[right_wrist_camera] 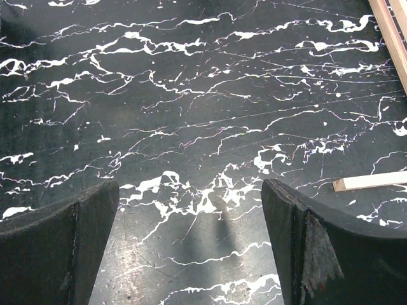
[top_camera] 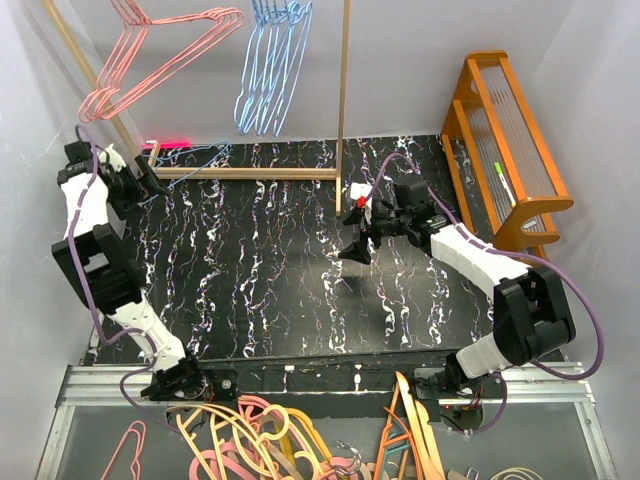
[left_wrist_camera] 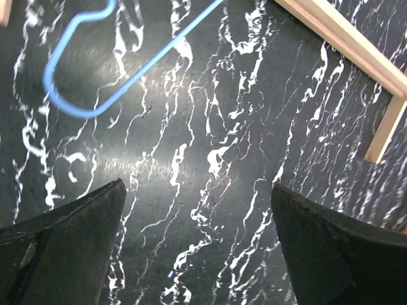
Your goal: Organize the hangers
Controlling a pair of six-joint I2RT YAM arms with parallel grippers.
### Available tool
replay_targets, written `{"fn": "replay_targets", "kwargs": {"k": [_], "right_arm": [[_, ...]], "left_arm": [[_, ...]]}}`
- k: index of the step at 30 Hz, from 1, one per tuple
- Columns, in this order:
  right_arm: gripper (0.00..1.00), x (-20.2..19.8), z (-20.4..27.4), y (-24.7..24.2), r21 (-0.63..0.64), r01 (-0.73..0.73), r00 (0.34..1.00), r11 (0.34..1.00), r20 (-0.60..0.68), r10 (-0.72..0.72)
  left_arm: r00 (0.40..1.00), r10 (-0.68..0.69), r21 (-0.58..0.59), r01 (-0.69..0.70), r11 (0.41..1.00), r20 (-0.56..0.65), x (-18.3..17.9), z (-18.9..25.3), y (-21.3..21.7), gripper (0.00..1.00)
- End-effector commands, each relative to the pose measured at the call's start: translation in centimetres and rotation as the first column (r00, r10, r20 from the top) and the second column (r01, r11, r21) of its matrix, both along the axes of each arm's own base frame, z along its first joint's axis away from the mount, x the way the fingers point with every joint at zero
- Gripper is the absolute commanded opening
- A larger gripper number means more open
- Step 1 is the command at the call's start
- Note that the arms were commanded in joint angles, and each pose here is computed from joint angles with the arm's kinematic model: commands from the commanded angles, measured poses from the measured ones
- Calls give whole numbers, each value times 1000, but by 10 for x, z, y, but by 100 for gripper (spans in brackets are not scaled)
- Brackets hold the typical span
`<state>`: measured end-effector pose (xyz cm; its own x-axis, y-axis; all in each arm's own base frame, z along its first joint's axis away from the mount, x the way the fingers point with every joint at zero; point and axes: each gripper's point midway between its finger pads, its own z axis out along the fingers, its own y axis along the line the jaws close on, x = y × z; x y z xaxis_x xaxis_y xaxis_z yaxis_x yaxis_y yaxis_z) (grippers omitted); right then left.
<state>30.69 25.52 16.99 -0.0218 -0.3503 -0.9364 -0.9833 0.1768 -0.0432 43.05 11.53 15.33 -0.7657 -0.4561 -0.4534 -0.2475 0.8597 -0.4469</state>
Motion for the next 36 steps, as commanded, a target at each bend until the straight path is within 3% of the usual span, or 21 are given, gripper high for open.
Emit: {"fn": "replay_targets", "kwargs": {"k": [1, 4, 10, 12, 14, 19, 22, 24, 28, 36], "right_arm": [[98, 12, 21, 10, 9, -44, 991, 999, 126, 43], [98, 14, 19, 12, -5, -56, 989, 998, 137, 56], [98, 23, 20, 16, -35, -71, 984, 997, 162, 76], [98, 25, 20, 16, -49, -74, 982, 996, 172, 82], [98, 27, 22, 16, -58, -72, 980, 996, 184, 82], [98, 31, 28, 15, -75, -62, 969, 995, 235, 79], [98, 32, 32, 8, -106, -42, 945, 993, 318, 74], [98, 34, 36, 2, -151, -27, 939, 988, 336, 77], [98, 34, 37, -17, -272, -5, 925, 962, 364, 108], [98, 20, 20, -45, -495, -79, 932, 865, 272, 241]], "left_arm": [[980, 183, -111, -175, 978, 71, -10, 36, 9, 97], [957, 283, -88, -278, 957, 60, -11, 28, 21, 97], [867, 460, -106, -448, 888, 193, -6, 25, 35, 97], [825, 506, -114, -494, 862, 250, -6, 22, 36, 97], [747, 567, -107, -569, 815, 347, -8, 22, 42, 97], [668, 612, -97, -638, 764, 424, 4, 9, 37, 97], [629, 580, -82, -639, 765, 517, 15, 7, 24, 97], [587, 626, -142, -661, 737, 513, 20, -3, 21, 97], [466, 746, -259, -736, 625, 477, 16, -25, 24, 97], [362, 825, -325, -791, 519, 434, 0, -42, 21, 97]]}}
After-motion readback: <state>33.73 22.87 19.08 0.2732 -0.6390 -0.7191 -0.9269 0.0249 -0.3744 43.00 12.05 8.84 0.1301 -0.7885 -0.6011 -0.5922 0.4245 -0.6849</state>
